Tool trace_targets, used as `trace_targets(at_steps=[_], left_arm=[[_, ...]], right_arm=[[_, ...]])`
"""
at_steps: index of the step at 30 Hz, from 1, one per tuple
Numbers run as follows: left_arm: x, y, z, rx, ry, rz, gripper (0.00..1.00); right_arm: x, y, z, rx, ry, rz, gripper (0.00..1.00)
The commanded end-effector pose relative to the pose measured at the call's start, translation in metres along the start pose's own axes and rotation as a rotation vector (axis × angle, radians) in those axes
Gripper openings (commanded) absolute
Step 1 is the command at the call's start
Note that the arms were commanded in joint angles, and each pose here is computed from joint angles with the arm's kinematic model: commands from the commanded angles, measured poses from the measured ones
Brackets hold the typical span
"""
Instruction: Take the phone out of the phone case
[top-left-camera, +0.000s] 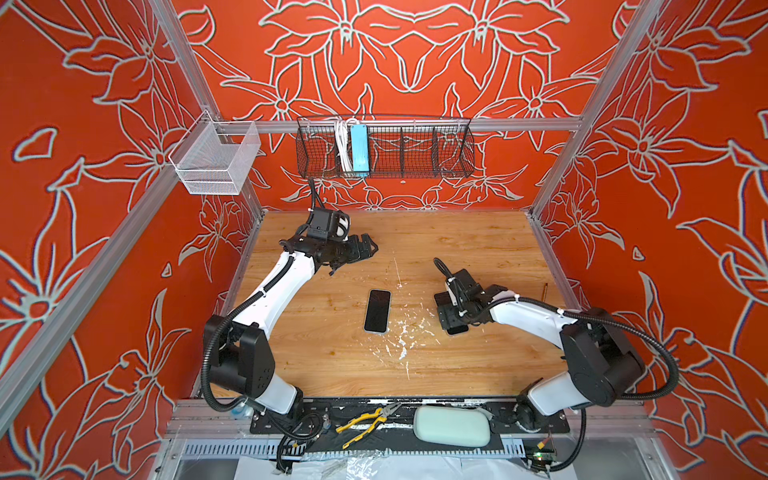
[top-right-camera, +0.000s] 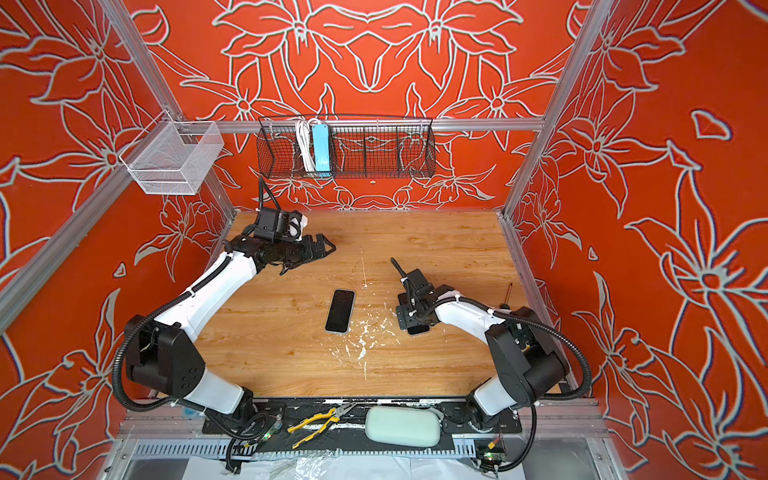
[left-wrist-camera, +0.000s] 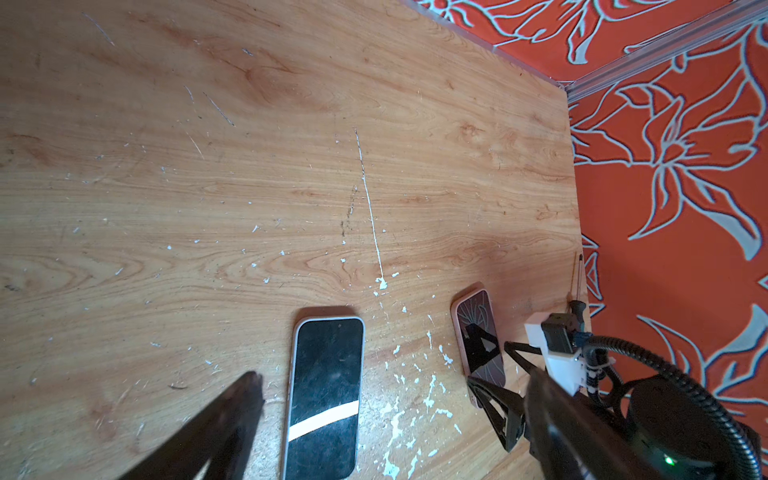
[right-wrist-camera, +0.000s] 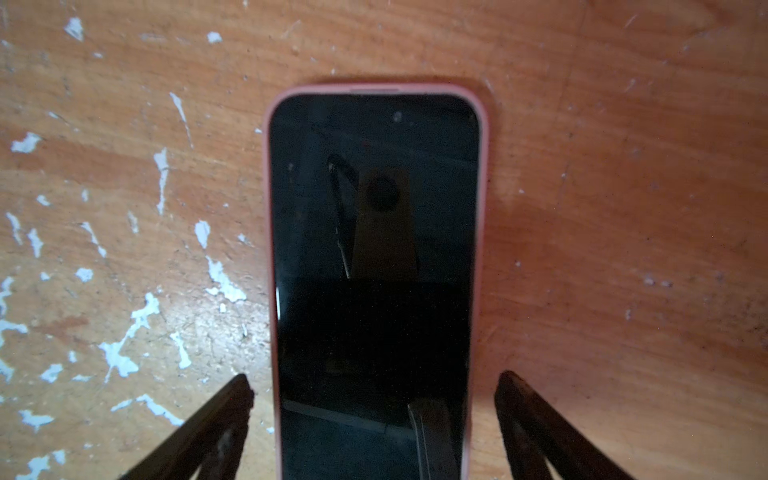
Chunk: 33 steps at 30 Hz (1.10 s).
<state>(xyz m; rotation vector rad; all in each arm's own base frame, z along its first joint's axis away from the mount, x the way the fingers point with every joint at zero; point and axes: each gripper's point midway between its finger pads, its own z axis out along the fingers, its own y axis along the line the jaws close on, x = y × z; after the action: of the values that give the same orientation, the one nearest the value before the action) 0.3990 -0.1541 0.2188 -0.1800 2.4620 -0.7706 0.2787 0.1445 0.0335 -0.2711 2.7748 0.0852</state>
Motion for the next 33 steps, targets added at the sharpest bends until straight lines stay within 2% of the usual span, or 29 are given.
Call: trace_targets(at_steps=[1, 19, 33], left_arm=[[-0.001, -0.004, -0.006, 0.031, -0.008, -0.013, 0.97], [-0.001, -0.002, -0.003, 0.050, 0.000, -0.037, 0.97], [-0.001, 0.001, -0.003, 0.045, -0.004, -0.039, 0.97]], right_arm=[[0.006, -0.006, 0.008, 0.029, 0.020, 0.017, 0.92], [0.016, -0.013, 0.016, 0.052, 0.025, 0.037, 0.84], [0.020, -0.011, 0.023, 0.049, 0.045, 0.032, 0.90]])
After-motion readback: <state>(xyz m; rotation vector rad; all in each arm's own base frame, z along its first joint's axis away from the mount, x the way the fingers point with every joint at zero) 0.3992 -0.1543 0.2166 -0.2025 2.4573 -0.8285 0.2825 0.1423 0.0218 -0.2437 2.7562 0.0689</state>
